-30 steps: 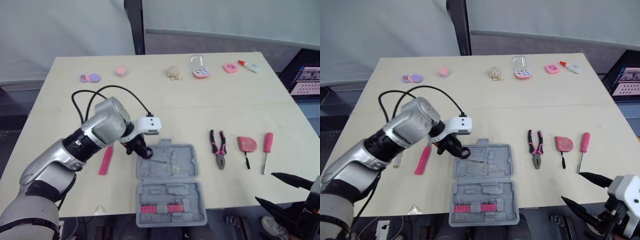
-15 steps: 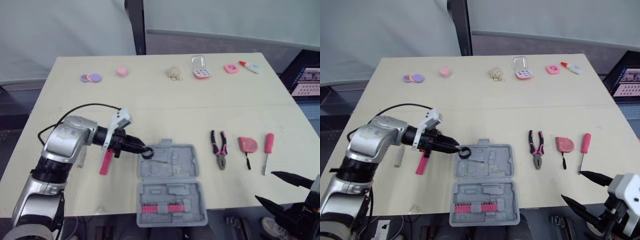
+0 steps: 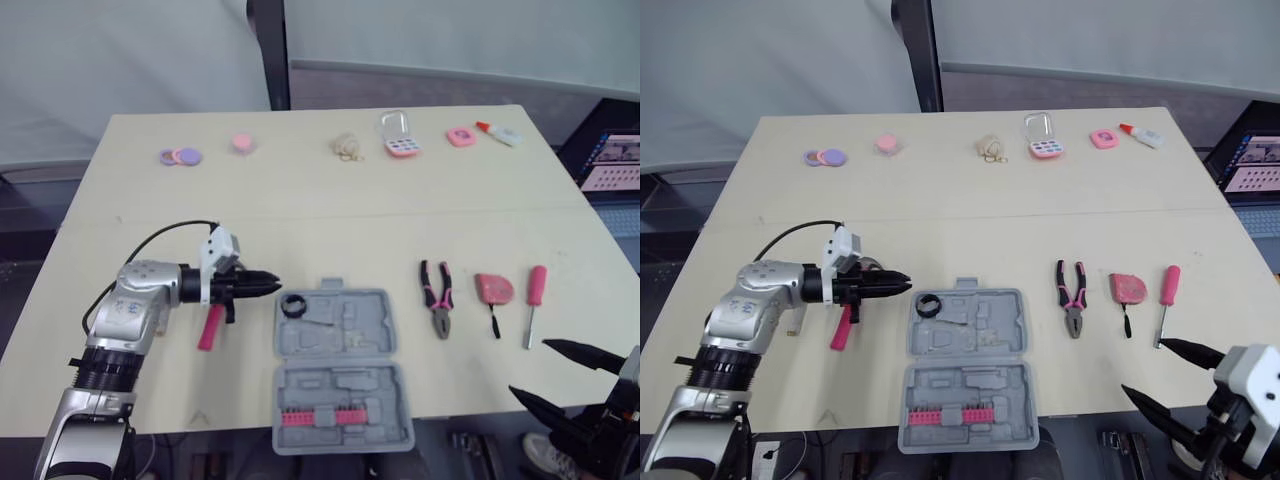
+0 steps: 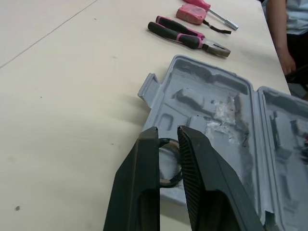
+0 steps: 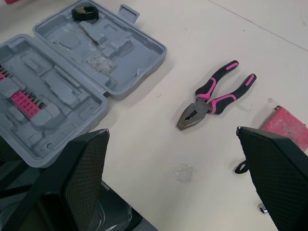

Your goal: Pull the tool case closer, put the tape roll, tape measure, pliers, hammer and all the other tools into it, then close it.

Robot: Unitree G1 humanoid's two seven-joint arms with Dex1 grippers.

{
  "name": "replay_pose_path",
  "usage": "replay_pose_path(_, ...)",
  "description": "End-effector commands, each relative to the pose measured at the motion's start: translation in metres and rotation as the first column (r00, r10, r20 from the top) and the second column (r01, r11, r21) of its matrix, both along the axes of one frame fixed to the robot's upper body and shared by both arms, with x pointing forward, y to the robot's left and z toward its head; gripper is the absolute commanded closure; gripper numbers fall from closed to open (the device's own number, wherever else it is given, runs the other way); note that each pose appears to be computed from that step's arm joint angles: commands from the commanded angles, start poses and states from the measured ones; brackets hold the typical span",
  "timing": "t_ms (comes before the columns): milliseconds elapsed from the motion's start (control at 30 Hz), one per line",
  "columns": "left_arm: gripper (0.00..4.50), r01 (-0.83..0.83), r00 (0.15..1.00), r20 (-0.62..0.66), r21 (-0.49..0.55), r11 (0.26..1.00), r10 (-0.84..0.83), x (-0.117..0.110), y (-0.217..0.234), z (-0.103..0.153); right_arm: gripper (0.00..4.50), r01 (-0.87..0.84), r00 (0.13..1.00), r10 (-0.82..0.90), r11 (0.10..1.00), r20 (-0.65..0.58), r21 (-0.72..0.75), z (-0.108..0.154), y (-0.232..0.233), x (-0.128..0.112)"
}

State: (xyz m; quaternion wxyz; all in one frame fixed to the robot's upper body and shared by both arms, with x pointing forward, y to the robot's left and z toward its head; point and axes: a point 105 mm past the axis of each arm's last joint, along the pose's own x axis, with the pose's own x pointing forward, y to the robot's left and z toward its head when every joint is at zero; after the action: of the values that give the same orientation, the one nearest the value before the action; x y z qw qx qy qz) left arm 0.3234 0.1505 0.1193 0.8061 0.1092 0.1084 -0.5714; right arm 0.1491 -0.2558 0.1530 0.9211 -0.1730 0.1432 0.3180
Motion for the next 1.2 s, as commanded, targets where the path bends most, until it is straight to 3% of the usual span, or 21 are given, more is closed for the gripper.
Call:
replay_pose_path(33, 3.77, 0.048, 0.998, 0.035, -0.001, 0.999, -0.048, 0.001, -0.008, -0.004, 0.00, 0.002, 1.000, -0.002, 1.000, 0.017, 0.004, 0.001, 0.001, 0.002)
replay_pose_path(167, 3.77, 0.093, 0.995, 0.036, -0.035, 0.995, -0.092, 0.001, -0.013, -0.004, 0.00, 0.002, 1.000, -0.002, 1.000, 0.022, 0.004, 0.001, 0.000, 0.004)
replay_pose_path(267, 2.93, 0.081, 0.995, 0.060, -0.028, 0.996, -0.079, 0.005, -0.018, -0.005, 0.00, 0.000, 1.000, 0.000, 1.000, 0.025, 0.002, 0.002, 0.000, 0.005)
replay_pose_path(333, 2.02, 0.065, 0.996, 0.067, -0.015, 0.998, -0.064, 0.007, -0.019, -0.007, 0.00, -0.001, 1.000, 0.001, 1.000, 0.026, 0.002, 0.002, 0.000, 0.006)
replay_pose_path(967, 2.02, 0.100, 0.995, 0.028, 0.018, 0.995, -0.100, 0.005, -0.023, -0.017, 0.00, 0.010, 1.000, -0.010, 1.000, 0.029, 0.000, 0.001, 0.000, 0.005)
replay_pose_path(1067, 2.85, 0.099, 0.995, 0.027, 0.019, 0.995, -0.099, 0.005, -0.025, -0.018, 0.00, 0.012, 1.000, -0.012, 1.000, 0.028, 0.002, 0.001, -0.001, 0.004)
replay_pose_path(1100, 3.31, 0.100, 0.995, 0.026, 0.020, 0.995, -0.101, 0.005, -0.025, -0.018, 0.00, 0.012, 1.000, -0.012, 1.000, 0.027, 0.003, 0.001, -0.001, 0.003)
replay_pose_path(1200, 3.31, 0.106, 0.994, 0.027, 0.030, 0.994, -0.107, 0.004, -0.026, -0.020, 0.00, 0.012, 1.000, -0.012, 1.000, 0.025, 0.004, 0.001, -0.001, 0.003)
